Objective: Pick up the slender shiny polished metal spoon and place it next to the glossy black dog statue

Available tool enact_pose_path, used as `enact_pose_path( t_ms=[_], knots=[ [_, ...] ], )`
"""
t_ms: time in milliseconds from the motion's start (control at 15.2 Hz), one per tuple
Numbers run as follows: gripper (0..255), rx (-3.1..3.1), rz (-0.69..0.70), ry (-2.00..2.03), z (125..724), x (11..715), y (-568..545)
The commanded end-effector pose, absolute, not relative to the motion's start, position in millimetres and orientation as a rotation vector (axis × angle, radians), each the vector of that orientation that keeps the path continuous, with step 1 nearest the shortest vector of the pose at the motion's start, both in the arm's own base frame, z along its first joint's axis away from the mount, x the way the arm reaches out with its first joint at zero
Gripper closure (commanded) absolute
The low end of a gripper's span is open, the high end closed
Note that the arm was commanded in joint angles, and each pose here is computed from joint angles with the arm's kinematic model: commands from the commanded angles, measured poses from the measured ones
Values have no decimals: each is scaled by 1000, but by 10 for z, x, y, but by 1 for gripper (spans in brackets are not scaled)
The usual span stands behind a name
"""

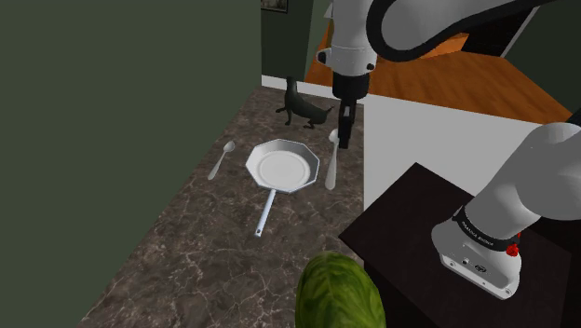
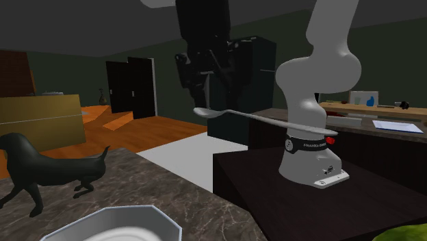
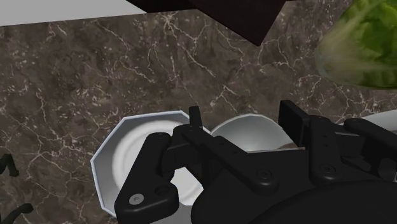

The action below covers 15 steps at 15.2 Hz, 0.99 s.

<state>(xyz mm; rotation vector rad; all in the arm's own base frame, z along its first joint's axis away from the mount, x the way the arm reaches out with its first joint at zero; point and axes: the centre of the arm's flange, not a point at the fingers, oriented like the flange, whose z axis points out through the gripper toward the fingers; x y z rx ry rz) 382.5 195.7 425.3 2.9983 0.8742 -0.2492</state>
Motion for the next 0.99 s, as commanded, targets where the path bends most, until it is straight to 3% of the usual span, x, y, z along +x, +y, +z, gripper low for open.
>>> enact_pose_path(
  t_ms=[0, 924],
  knots=[
    [255, 2998, -250, 874, 4319, 3825, 1954],
    [255, 2998, -250, 874, 4323, 4860, 422]
  ],
)
